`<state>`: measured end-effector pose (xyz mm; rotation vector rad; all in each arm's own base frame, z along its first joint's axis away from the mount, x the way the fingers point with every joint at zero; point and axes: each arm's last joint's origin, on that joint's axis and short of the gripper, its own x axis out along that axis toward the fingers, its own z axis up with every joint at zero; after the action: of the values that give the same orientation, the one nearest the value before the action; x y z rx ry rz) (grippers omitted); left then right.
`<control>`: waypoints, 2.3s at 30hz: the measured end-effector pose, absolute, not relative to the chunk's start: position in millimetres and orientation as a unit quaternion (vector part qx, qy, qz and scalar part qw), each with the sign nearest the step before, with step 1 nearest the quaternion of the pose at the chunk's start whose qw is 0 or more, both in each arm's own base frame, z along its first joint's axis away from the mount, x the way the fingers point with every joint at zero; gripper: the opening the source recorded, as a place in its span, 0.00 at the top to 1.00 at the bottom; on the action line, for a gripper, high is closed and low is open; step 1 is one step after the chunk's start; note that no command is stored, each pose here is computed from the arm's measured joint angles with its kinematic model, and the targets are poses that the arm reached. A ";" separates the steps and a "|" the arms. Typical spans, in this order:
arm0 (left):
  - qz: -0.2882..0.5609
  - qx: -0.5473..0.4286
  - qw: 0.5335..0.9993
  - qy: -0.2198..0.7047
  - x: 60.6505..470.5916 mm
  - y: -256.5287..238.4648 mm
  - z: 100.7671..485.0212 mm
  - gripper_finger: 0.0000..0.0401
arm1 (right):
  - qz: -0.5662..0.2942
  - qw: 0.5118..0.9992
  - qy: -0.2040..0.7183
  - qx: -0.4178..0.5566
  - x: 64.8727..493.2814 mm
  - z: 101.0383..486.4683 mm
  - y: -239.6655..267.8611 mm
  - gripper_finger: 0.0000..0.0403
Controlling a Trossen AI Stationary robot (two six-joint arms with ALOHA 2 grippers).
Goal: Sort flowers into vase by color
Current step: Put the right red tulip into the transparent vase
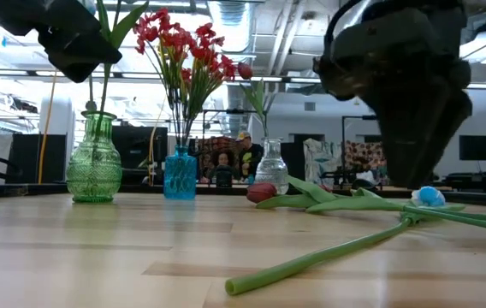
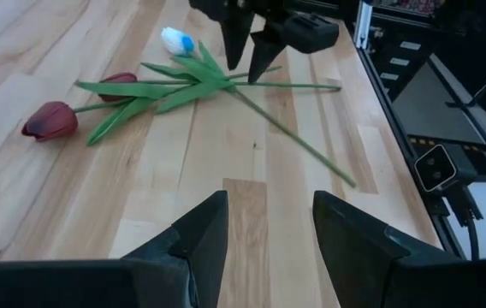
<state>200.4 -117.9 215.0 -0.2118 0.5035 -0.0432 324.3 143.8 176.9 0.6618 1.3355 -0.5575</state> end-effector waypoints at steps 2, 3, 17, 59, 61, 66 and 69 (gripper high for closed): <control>-0.021 -0.105 0.963 0.249 200.4 -117.9 215.0 0.60 | -0.242 0.707 0.590 0.306 326.0 173.3 144.4 0.52; -0.021 -0.105 0.963 0.249 200.4 -117.9 215.0 0.60 | -0.239 0.710 0.587 0.309 326.4 171.2 144.4 0.52; -0.021 -0.106 0.962 0.249 200.3 -117.9 214.9 0.60 | -0.244 0.715 0.580 0.304 325.0 166.0 143.1 0.52; -0.021 -0.105 0.962 0.250 200.3 -117.9 214.8 0.60 | -0.288 0.723 0.551 0.301 322.0 150.0 128.9 0.91; -0.021 -0.105 0.962 0.250 200.3 -117.9 214.8 0.60 | -0.288 0.723 0.551 0.300 322.0 150.0 128.9 0.91; -0.021 -0.105 0.962 0.250 200.3 -117.9 214.8 0.60 | -0.276 0.729 0.558 0.284 322.5 156.0 129.1 0.91; -0.021 -0.107 0.962 0.249 200.3 -117.9 214.9 0.60 | -0.259 0.739 0.561 0.268 326.6 168.0 130.2 0.91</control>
<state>200.3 -117.9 214.9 -0.2158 0.5051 -0.0417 326.6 130.2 168.0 0.5873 1.2316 -0.5675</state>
